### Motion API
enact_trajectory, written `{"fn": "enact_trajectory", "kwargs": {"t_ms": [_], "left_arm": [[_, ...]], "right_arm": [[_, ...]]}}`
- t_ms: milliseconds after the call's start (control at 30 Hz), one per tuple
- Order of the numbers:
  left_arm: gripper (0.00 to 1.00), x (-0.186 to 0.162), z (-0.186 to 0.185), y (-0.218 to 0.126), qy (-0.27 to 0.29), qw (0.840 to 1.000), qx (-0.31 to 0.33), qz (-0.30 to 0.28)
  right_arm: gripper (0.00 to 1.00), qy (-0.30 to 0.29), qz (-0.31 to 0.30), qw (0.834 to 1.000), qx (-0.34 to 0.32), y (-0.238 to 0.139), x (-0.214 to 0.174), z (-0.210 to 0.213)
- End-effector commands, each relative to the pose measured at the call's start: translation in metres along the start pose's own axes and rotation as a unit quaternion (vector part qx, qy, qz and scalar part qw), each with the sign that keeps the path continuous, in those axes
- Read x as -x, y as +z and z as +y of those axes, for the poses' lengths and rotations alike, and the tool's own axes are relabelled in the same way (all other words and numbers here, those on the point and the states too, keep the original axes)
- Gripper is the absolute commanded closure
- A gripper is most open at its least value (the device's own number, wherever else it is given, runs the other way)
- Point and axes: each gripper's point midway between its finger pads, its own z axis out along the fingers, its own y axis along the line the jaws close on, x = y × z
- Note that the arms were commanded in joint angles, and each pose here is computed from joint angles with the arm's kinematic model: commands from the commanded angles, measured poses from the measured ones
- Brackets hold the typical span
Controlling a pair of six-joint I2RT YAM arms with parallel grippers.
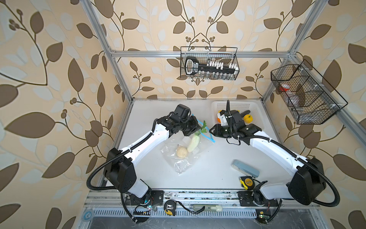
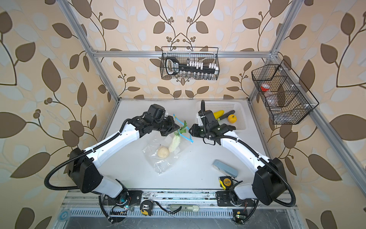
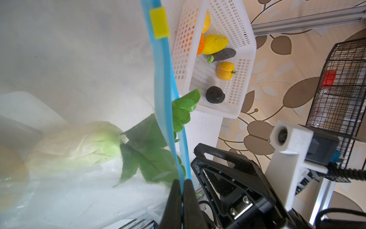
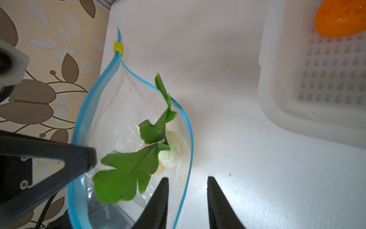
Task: Place the food in the zip-top bag and seal the zipper
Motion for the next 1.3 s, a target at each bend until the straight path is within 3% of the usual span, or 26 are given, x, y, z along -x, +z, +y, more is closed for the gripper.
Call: {"fn": "enact_trajectory", "kwargs": {"t_ms": [0, 300, 667, 1267], "left_arm": [[1.0, 0.002, -0.01, -0.018, 0.008, 1.0, -0.02, -0.015], [1.0, 0.001, -0.011, -0.019, 0.008, 1.0, -0.021, -0.015], [1.0, 0.002, -0.012, -0.022, 0.008, 1.0, -0.021, -0.017], [1.0, 0.006, -0.02, -0.034, 0.021, 0.999, -0.015, -0.03]], "right_arm": [[0.67, -0.022, 0.003, 0.999, 0.025, -0.01, -0.001, 0.019], [0.74, -0.031, 0.03, 0.999, 0.024, 0.0, -0.017, 0.021], [0.93, -0.036, 0.041, 0.998, 0.035, 0.001, -0.023, 0.027], [1.0, -0.038, 0.032, 0.998, 0.045, -0.015, -0.023, 0.035]]}}
